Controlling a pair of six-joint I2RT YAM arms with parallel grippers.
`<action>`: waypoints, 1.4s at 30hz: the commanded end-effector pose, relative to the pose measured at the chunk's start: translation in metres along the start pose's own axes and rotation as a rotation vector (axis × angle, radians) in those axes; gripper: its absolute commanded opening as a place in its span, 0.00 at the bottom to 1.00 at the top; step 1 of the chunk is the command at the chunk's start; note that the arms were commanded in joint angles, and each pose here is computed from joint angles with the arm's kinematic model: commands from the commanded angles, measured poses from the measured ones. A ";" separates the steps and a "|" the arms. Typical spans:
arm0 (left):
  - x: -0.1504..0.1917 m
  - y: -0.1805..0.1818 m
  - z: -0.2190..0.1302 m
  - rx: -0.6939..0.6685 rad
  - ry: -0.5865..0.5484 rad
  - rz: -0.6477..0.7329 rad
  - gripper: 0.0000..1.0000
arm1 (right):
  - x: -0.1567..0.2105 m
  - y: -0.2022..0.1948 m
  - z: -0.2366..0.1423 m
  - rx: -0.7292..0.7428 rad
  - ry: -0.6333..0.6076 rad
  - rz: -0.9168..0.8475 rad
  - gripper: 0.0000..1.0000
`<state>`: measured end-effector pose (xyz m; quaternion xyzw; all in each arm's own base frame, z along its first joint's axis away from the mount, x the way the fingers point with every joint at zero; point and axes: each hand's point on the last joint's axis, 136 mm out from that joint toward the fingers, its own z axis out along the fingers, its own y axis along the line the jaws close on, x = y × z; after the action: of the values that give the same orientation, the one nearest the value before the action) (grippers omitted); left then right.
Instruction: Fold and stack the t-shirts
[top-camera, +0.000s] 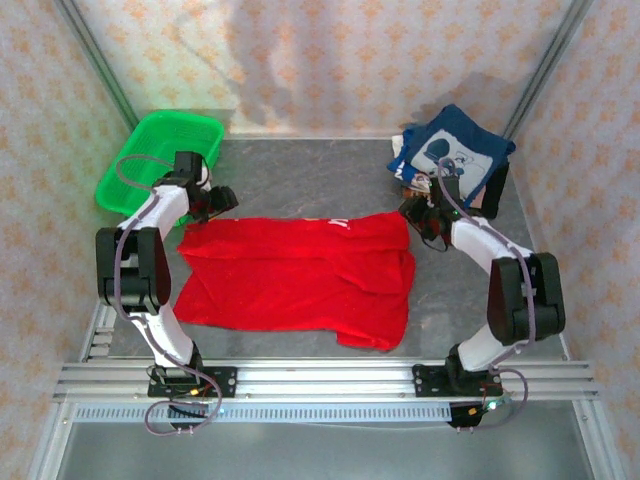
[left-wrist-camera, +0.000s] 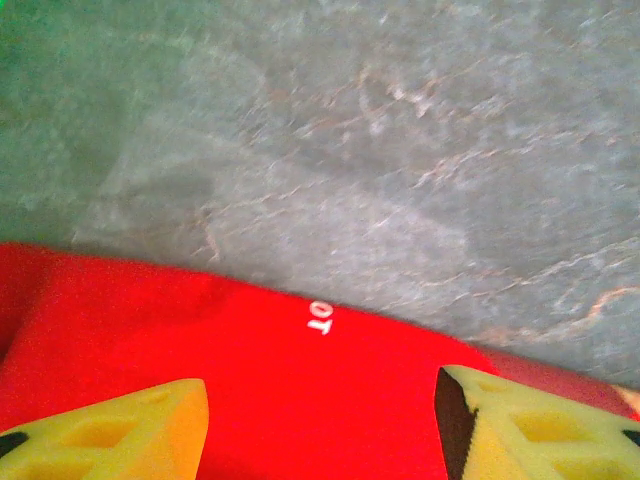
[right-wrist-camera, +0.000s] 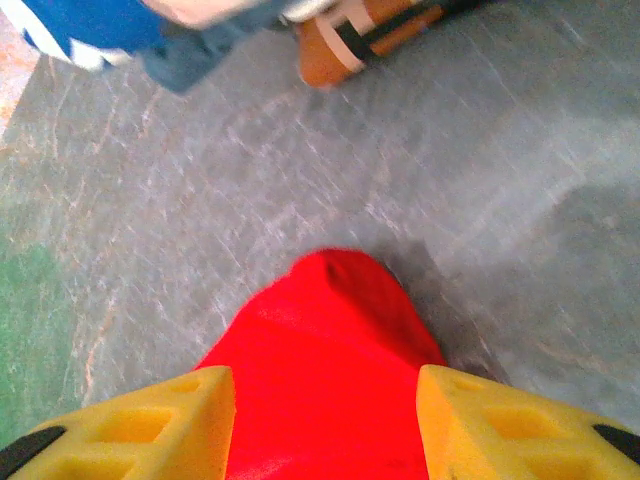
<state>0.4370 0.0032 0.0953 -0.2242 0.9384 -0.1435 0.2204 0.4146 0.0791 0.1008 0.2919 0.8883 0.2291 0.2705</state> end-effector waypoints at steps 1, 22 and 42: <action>0.002 -0.002 0.002 -0.005 0.031 -0.004 0.63 | 0.001 -0.010 0.021 0.061 0.061 -0.058 0.51; 0.034 0.063 0.045 -0.270 0.124 0.012 0.60 | -0.028 -0.022 0.048 0.127 -0.042 -0.040 0.00; 0.028 0.072 0.050 -0.329 0.120 0.011 0.59 | -0.076 -0.041 0.048 0.284 -0.065 -0.069 0.00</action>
<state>0.4216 0.0392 0.0275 -0.2393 0.9581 -0.0155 0.1569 0.4751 0.0264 0.0729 0.3042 0.9073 0.1184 0.2652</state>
